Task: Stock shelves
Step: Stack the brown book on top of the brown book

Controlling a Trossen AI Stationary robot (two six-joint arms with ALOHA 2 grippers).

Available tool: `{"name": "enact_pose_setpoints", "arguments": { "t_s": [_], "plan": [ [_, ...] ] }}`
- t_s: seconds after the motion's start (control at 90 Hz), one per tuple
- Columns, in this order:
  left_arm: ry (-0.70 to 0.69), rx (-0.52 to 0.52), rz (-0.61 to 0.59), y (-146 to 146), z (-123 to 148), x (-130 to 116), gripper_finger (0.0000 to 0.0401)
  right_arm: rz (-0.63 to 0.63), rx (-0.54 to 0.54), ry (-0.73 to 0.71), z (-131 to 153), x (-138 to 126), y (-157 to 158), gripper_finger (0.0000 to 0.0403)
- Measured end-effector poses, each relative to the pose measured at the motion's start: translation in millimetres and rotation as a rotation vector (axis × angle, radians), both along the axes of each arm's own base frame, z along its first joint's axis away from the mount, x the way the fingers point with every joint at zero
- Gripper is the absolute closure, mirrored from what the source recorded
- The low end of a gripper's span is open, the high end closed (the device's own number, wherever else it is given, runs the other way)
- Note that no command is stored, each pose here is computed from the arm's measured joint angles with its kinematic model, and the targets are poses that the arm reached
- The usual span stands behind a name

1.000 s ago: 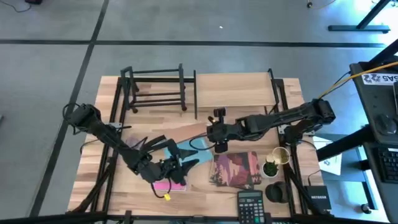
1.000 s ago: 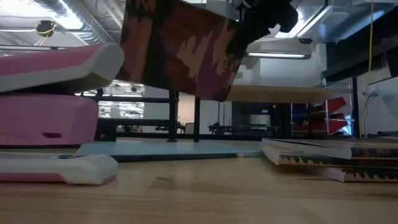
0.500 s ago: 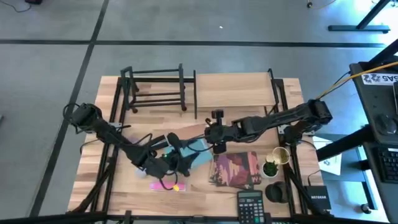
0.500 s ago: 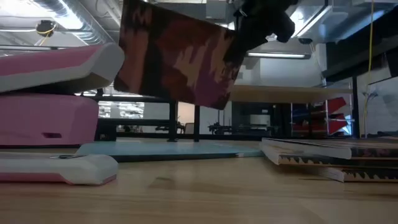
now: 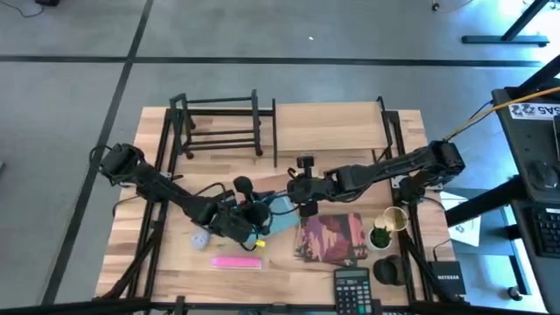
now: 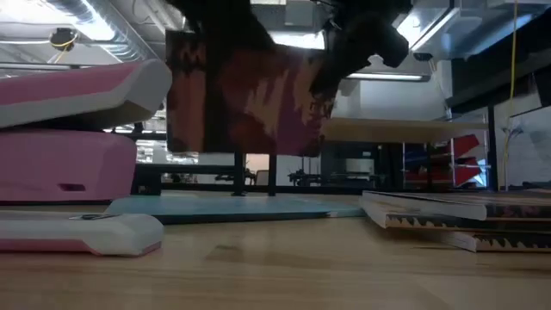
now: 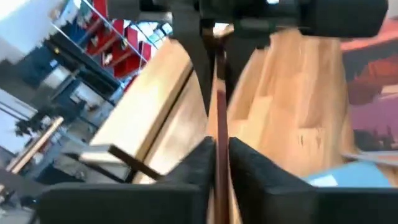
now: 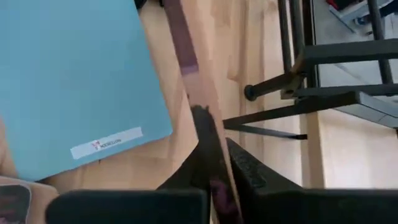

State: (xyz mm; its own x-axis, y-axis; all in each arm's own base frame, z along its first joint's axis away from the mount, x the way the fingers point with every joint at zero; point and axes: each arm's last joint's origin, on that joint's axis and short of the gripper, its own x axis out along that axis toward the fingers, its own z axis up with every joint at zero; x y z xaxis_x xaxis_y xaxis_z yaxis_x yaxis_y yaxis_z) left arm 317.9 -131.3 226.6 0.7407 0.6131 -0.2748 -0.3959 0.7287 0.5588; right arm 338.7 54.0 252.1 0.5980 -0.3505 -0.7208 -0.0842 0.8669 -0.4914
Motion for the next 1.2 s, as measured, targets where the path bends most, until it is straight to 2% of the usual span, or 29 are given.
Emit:
{"name": "enact_pose_setpoints", "arguments": {
  "t_s": [0.389, 0.844, 0.944, 1.122, 1.2],
  "plan": [
    [-0.007, -0.122, 0.07, -0.2, -11.4, -11.0, 0.0399, 0.042, -0.012, -0.043, 7.0, -4.8, 18.9, 0.0402],
    [-0.035, -0.169, 0.082, 0.1, -12.3, -11.0, 0.0401, 0.096, -0.051, -0.104, 15.2, -15.1, 50.8, 0.0402],
    [-0.039, -0.165, 0.088, 0.3, -12.3, -11.2, 0.0401, 0.105, -0.043, -0.117, 16.1, -14.8, 53.0, 0.039],
    [-0.038, -0.17, 0.092, 1.0, -13.7, -11.4, 0.0401, 0.114, -0.025, -0.144, 19.3, -13.9, 54.6, 0.0341],
    [-0.036, -0.198, 0.068, -0.2, -13.5, -10.3, 0.0401, 0.139, 0.003, -0.129, 18.5, -14.2, 55.4, 0.0352]
  ]
}}
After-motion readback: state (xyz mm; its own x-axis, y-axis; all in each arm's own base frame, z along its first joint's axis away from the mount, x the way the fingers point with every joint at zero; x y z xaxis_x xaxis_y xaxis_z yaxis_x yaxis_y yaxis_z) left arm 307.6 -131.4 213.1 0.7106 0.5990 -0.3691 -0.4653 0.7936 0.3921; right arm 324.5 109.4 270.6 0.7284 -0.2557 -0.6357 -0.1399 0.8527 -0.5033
